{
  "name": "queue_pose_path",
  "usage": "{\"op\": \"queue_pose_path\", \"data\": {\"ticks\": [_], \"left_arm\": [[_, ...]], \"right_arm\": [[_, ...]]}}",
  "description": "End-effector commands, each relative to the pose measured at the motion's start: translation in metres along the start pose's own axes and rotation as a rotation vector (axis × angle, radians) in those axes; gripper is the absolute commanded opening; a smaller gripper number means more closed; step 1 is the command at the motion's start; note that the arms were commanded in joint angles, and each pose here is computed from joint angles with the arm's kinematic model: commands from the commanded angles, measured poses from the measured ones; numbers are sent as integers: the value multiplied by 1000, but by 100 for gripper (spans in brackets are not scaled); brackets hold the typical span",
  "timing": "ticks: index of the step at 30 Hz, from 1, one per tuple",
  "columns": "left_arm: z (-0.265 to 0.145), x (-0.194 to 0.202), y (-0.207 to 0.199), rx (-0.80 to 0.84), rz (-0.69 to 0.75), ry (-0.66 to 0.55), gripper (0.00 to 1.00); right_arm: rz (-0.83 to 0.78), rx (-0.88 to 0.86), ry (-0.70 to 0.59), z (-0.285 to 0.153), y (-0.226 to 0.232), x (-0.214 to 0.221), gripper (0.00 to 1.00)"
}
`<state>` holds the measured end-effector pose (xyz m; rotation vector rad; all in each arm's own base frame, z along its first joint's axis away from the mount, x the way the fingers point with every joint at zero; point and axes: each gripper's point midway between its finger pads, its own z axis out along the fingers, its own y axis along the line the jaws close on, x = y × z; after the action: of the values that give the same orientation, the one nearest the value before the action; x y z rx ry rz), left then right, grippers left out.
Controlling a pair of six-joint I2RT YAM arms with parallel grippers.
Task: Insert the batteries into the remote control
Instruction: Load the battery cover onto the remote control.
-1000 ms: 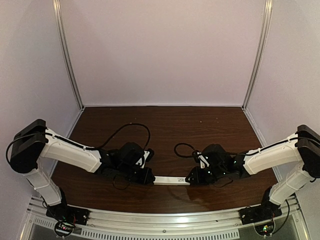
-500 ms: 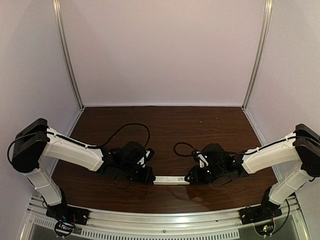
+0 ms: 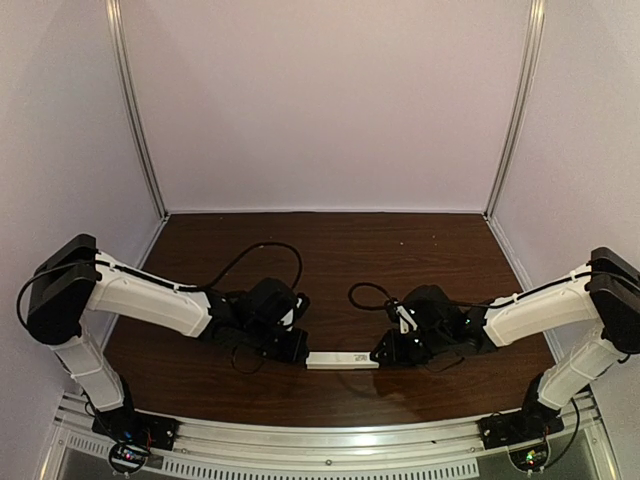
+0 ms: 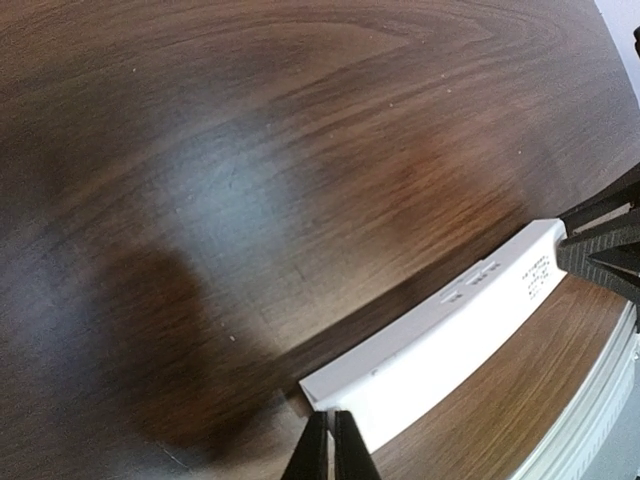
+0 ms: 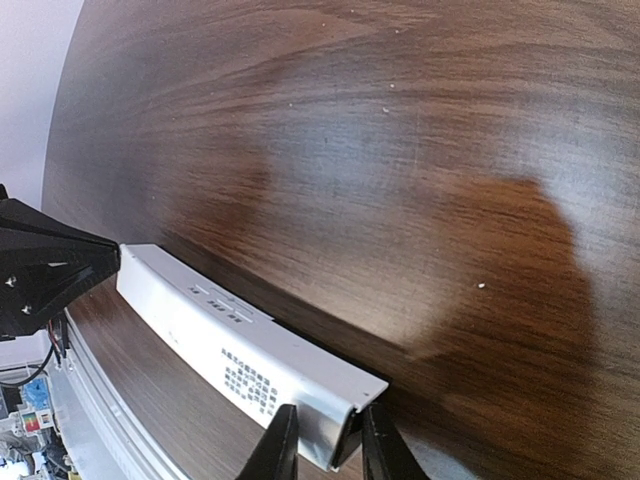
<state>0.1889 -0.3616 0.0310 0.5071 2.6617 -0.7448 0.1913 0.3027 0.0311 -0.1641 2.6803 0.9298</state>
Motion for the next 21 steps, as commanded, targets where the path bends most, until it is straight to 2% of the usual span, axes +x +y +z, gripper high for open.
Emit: {"op": "queue_pose_path", "data": {"ticks": [1,12,21], "left_arm": [[33,37,-10,58,53,123,2],[43,52,-24,106,79,181,0],[46,52,-40,183,95,175,4]], "right_arm": [[-28,-4,93,17,-6,25,16],[-25,-37,93,18,0,24,15],[-18,-58,96,18,1,26,15]]}}
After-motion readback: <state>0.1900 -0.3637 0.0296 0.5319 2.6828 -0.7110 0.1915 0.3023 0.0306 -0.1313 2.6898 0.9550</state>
